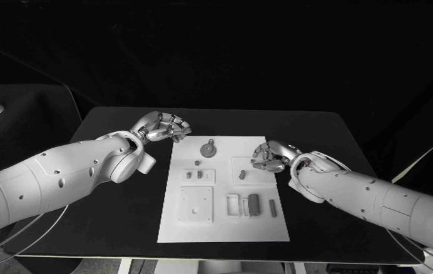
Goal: Assemble the parts on the task board
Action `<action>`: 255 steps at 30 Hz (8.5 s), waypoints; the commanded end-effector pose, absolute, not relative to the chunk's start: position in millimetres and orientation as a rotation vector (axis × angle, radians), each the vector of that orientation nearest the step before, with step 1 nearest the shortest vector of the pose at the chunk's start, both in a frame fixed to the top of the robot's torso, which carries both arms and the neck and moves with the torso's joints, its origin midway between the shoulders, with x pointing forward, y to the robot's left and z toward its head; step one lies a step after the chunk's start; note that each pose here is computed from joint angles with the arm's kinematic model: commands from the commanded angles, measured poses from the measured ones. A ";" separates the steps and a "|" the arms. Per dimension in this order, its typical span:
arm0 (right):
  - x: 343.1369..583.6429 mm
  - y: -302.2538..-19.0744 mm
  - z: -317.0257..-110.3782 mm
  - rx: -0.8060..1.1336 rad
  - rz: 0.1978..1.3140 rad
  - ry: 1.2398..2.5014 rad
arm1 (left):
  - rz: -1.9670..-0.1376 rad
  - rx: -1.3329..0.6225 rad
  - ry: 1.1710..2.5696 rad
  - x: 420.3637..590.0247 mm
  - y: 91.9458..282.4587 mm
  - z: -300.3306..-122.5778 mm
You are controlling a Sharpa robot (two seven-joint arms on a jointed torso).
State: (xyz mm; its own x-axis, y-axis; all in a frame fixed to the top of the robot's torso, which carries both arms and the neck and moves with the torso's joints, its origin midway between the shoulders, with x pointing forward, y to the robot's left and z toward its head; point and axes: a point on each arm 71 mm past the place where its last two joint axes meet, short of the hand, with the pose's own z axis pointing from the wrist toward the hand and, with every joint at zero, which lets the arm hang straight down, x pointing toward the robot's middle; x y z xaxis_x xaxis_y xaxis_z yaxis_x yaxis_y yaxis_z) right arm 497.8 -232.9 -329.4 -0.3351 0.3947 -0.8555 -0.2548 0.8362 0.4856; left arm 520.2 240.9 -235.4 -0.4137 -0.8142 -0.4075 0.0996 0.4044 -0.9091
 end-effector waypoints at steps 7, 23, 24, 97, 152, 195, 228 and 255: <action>499.9 -230.3 -332.7 0.105 0.640 1.797 | -1.202 -0.648 1.672 520.1 239.2 -234.0; 498.2 -225.1 -341.7 0.112 0.636 1.809 | -1.205 -0.649 1.673 519.9 239.1 -234.0; 498.3 -225.1 -342.2 0.112 0.636 1.811 | -1.205 -0.649 1.673 519.9 239.1 -234.0; 499.2 -214.6 -345.6 0.117 0.618 1.799 | -1.220 -0.677 1.684 519.1 240.7 -234.4; 499.4 -218.4 -344.9 0.095 0.586 1.787 | -1.217 -0.678 1.686 519.4 241.1 -234.6; 507.4 -223.2 -312.4 0.059 0.615 1.720 | -1.209 -0.681 1.685 520.8 243.9 -235.1; 454.6 -89.0 -279.0 -0.145 0.975 1.814 | -1.163 -0.691 1.655 532.8 248.4 -230.7; 437.1 -60.2 -318.0 -0.300 0.948 1.914 | -1.115 -0.711 1.618 536.4 247.6 -228.2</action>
State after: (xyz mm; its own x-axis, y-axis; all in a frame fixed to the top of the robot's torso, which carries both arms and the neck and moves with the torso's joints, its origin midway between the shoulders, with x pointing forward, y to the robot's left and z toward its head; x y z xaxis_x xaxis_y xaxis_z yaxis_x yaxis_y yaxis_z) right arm 438.7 -60.3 -314.6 -0.5168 0.2116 -0.8296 -0.5438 0.6673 0.5090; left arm 535.8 249.3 -230.4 -0.3296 -0.8524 -0.4059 0.0653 0.4083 -0.9105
